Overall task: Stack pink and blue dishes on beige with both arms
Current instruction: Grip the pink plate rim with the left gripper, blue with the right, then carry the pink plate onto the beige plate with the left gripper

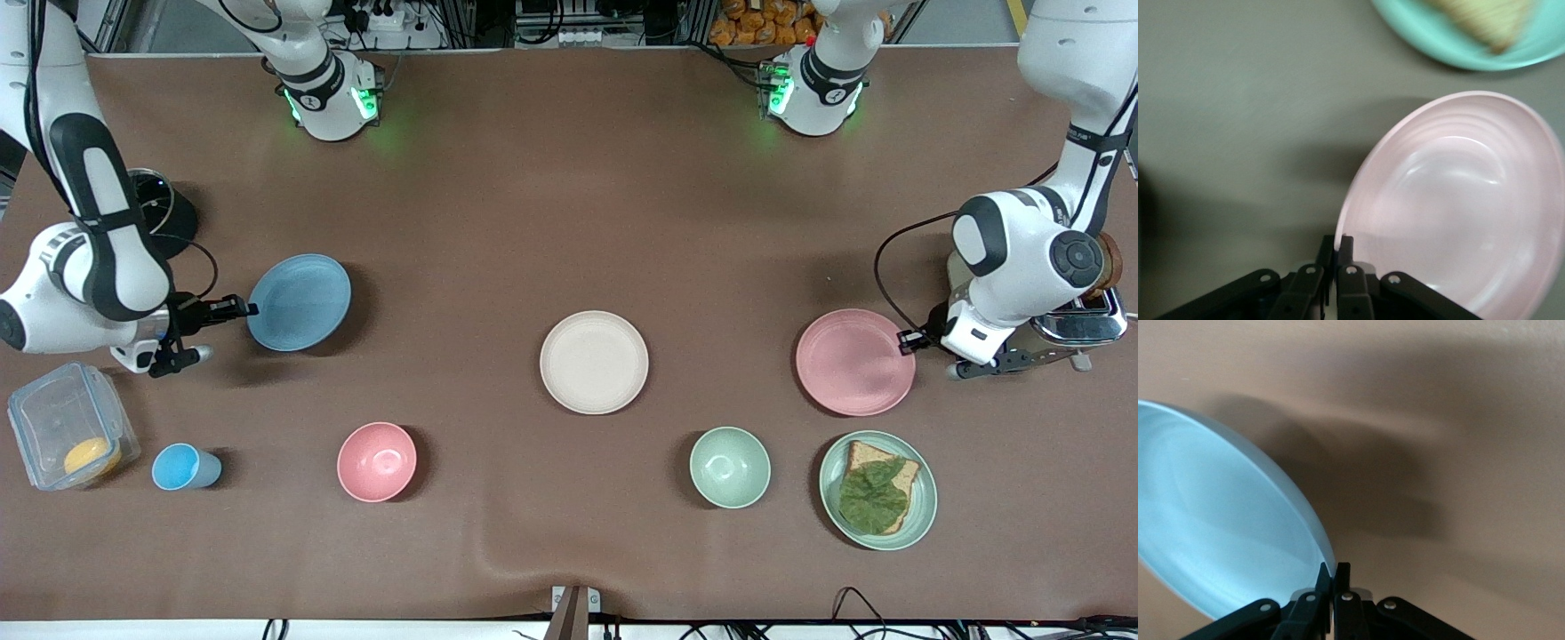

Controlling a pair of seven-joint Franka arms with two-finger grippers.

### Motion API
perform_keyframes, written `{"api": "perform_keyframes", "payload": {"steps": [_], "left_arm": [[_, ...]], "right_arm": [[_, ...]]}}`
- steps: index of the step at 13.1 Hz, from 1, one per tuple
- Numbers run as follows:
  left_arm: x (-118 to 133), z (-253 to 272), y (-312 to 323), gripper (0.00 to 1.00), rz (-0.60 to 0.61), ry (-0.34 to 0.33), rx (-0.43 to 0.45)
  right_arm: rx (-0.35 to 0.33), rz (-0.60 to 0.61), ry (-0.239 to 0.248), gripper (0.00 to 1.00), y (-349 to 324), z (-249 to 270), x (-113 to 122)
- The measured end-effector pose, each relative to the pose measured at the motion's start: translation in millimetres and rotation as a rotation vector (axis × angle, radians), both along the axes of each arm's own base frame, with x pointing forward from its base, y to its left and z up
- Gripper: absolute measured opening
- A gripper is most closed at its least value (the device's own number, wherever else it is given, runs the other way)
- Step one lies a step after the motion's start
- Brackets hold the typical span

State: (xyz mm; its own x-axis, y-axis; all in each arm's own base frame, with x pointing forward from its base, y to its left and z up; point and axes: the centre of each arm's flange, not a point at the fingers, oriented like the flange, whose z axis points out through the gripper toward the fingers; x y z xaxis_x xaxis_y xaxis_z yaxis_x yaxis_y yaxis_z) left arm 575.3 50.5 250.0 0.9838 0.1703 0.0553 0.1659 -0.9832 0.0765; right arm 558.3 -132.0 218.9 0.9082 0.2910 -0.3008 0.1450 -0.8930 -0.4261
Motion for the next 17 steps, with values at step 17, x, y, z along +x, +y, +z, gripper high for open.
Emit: {"api": "perform_keyframes", "payload": {"steps": [17], "left_arm": [[10, 40, -371, 0.05, 0.004, 0.119, -0.261]], "right_arm": [[-0.076, -0.062, 0.061, 0.03, 68, 74, 53]]}}
